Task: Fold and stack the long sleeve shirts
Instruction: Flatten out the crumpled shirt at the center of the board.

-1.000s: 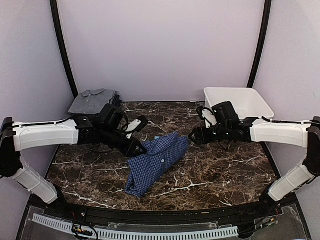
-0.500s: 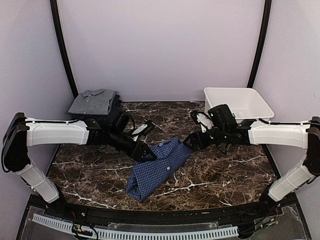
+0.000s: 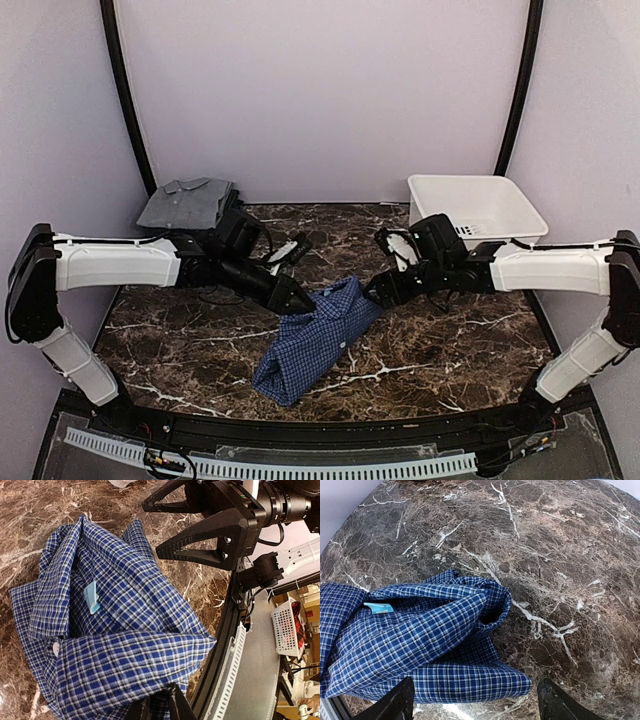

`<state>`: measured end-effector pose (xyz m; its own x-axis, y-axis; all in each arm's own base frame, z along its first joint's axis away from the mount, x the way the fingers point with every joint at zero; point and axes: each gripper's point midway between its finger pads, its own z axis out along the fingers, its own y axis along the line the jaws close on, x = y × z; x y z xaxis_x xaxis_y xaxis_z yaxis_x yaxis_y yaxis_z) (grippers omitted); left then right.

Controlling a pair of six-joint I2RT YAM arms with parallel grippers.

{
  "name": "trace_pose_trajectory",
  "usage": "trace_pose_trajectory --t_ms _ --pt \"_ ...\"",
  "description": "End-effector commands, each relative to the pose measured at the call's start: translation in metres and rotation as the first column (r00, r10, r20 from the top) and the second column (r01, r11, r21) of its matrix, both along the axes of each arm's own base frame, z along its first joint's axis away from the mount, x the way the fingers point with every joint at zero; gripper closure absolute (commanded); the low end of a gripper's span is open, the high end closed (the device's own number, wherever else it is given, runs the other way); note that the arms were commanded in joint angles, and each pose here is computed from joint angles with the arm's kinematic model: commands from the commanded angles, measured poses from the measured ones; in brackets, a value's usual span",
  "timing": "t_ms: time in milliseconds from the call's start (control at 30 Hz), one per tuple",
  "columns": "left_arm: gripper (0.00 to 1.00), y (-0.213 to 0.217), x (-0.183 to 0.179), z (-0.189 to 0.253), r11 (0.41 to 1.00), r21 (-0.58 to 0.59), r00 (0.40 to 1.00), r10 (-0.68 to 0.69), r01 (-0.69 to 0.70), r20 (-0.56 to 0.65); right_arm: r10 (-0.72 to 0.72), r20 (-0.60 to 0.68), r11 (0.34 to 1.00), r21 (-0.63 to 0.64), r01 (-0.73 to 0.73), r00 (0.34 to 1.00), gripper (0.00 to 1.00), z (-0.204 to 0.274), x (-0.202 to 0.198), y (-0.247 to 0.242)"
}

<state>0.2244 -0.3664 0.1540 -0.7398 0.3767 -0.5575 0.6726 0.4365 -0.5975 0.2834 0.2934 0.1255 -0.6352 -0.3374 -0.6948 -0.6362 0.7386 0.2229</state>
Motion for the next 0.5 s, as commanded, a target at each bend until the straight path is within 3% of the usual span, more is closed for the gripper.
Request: trace_pose_trajectory --t_ms 0,167,333,467 --pt "0.88 -0.002 0.009 0.003 0.999 0.010 0.999 0.032 -0.032 0.026 0.014 0.001 1.000 -0.016 -0.014 1.000 0.19 -0.007 0.001 0.005" --pt "0.99 0.004 0.022 0.006 0.993 0.037 0.991 0.107 -0.110 0.074 0.011 -0.026 0.999 -0.053 -0.012 1.000 0.19 -0.023 -0.002 0.001" --pt "1.00 0.024 0.050 0.001 0.955 0.124 0.955 0.250 -0.270 0.159 0.029 -0.062 0.996 -0.086 -0.034 0.998 0.20 -0.033 -0.013 0.001" --pt "1.00 0.045 0.086 0.003 0.905 0.149 0.908 0.367 -0.399 0.200 0.075 -0.122 0.989 -0.114 -0.089 0.990 0.22 -0.045 -0.046 -0.001"
